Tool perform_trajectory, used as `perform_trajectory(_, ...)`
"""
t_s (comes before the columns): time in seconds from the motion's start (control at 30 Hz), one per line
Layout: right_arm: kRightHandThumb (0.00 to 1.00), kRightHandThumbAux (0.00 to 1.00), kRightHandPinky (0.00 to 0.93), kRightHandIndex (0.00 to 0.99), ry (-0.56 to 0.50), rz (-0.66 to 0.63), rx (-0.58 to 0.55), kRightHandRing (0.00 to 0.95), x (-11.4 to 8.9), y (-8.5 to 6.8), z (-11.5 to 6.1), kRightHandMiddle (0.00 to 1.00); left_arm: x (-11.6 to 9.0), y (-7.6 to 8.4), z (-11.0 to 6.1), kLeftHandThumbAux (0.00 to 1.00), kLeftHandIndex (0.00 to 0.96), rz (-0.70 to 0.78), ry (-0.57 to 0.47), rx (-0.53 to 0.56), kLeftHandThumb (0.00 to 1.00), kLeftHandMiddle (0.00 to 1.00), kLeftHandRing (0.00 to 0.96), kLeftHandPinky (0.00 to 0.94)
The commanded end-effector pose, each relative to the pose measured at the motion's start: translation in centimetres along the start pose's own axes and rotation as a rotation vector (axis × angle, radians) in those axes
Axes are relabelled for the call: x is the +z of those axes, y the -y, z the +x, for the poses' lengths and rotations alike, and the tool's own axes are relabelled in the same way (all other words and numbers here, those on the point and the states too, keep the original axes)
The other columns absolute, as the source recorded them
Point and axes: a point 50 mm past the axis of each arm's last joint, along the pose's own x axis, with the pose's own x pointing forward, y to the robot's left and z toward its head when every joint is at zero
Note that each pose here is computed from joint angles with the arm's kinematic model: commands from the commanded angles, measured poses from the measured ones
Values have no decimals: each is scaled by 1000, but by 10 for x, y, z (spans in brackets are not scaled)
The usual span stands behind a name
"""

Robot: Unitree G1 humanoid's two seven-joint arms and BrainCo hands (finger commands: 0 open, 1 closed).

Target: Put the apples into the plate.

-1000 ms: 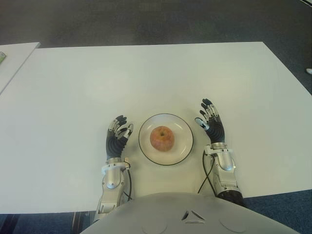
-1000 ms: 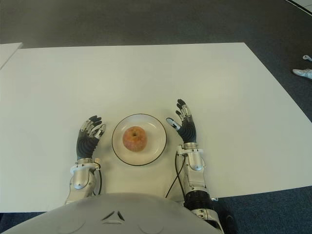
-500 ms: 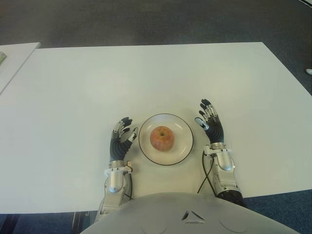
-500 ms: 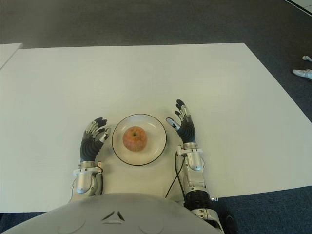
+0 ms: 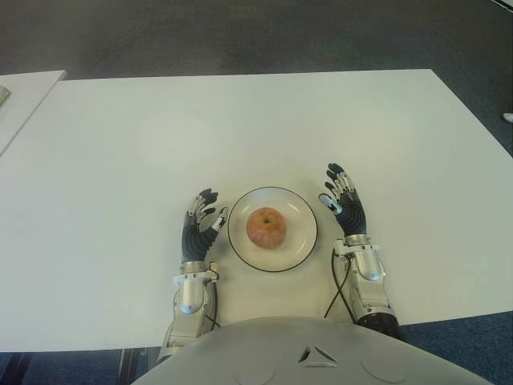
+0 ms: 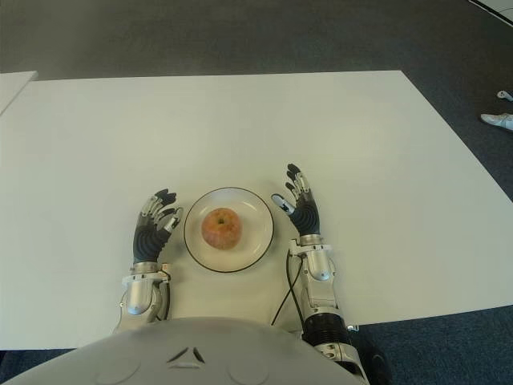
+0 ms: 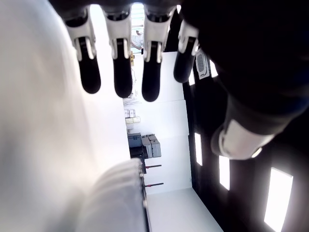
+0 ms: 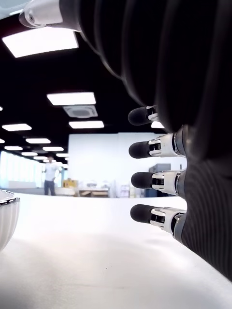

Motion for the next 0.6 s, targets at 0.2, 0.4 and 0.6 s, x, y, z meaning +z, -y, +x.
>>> perform_trajectory(0.2,73,506,21,21,-171,4,-14,0,-31,-4,-31,0,-30,-3,-3,626,183,-3,-143,11,97,249,241,268)
perform_trajectory(0.4,85,539,44,26,-177,5,-17,0,-32,-5,-29,6,-36,-3,-3,623,197,-7,-165,23,99,238,225,257)
perform_trajectory(0.6,100,559,47,30,-178,14,-14,0,-33,-7,-30,8,-39,-1,-3,615,189,-19,-192,26,92,224,217,259)
